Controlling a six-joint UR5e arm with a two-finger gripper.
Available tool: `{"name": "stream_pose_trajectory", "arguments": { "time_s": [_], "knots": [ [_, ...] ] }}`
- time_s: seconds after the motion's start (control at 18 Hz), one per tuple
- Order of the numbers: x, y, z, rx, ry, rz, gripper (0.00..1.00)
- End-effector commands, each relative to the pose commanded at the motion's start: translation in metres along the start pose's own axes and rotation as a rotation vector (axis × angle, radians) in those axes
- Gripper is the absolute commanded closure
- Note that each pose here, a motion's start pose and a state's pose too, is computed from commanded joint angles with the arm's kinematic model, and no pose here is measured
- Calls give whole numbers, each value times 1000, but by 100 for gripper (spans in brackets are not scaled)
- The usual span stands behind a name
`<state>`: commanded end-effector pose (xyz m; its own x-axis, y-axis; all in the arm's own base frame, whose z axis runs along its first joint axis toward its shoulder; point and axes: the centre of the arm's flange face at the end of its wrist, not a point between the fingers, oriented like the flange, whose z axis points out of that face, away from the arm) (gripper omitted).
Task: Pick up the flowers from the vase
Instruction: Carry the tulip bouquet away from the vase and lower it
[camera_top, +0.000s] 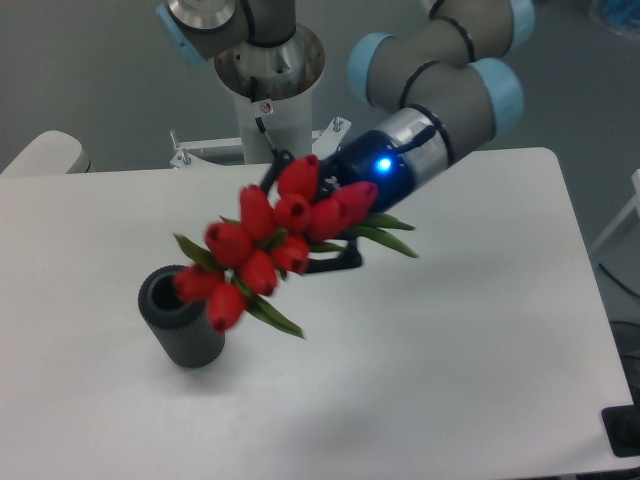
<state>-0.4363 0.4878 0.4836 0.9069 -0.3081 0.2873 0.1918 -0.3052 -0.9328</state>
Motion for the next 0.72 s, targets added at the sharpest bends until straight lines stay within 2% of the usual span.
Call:
{"name": "stream_pose_trajectory", "arguments": {
  "time_s": [0.28, 0.44, 0.5, 0.72],
  "knots": [
    [-16, 9, -9, -120, -104, 108, 86],
    [-25, 19, -11, -233, -171, 183, 96],
    [-27, 23, -12, -269, -189, 203, 96],
    [-49, 55, -20, -510, -299, 230, 96]
  ]
}}
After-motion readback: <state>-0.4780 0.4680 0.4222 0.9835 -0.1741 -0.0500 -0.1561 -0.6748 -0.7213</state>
